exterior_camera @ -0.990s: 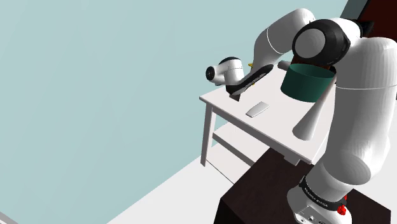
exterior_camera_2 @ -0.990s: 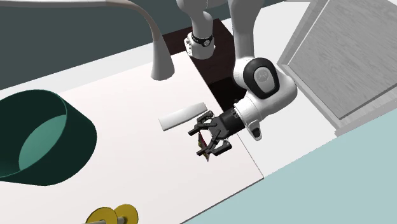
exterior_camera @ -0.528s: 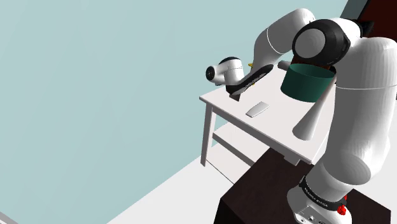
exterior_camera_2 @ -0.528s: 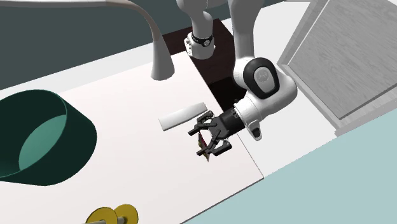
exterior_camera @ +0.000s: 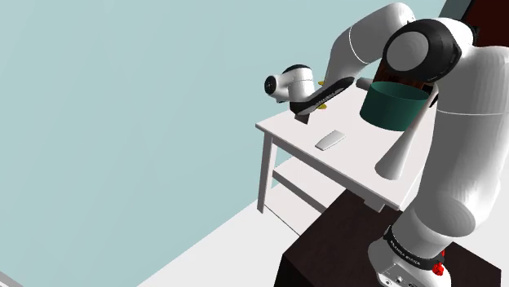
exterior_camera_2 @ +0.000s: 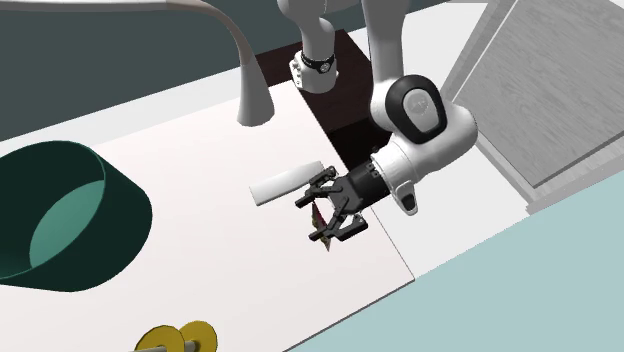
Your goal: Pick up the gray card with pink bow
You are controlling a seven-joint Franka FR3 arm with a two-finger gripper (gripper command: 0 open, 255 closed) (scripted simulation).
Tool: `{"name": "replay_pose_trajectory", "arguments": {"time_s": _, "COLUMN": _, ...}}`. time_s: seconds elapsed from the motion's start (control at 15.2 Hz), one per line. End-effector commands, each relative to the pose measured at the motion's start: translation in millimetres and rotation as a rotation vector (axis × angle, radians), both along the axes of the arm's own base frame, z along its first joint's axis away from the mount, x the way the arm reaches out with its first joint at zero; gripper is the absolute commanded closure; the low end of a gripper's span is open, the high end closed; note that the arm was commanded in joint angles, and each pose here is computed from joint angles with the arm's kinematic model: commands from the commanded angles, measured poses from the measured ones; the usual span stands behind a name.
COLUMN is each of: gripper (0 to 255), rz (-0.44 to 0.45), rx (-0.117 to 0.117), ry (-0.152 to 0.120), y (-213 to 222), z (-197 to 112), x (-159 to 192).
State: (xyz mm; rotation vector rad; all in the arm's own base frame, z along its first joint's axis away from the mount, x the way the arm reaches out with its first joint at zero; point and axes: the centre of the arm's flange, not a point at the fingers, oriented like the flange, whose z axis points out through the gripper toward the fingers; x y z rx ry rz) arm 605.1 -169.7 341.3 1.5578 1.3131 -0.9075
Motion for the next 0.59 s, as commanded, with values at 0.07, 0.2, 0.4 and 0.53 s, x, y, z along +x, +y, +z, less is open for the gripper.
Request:
{"name": "replay_pose_trajectory", "arguments": {"time_s": 0.07, "gripper": 255, "rz": 0.0, "rx": 0.0, "ry": 0.0, "y": 0.4, "z": 17.0, "x": -1.3}}
{"name": "replay_pose_trajectory", "arguments": {"time_s": 0.2, "gripper": 255, "rz": 0.0, "rx": 0.0, "ry": 0.0, "y": 0.4, "z": 27.5, "x": -1.3}}
{"name": "replay_pose_trajectory", "arguments": {"time_s": 0.4, "gripper": 255, "rz": 0.0, "rx": 0.0, "ry": 0.0, "y": 0.4, "z": 43.4, "x": -1.3}}
{"name": "replay_pose_trajectory", "arguments": {"time_s": 0.53, "gripper": 255, "rz": 0.0, "rx": 0.0, "ry": 0.0, "y": 0.4, "z": 44.2, "x": -1.3}}
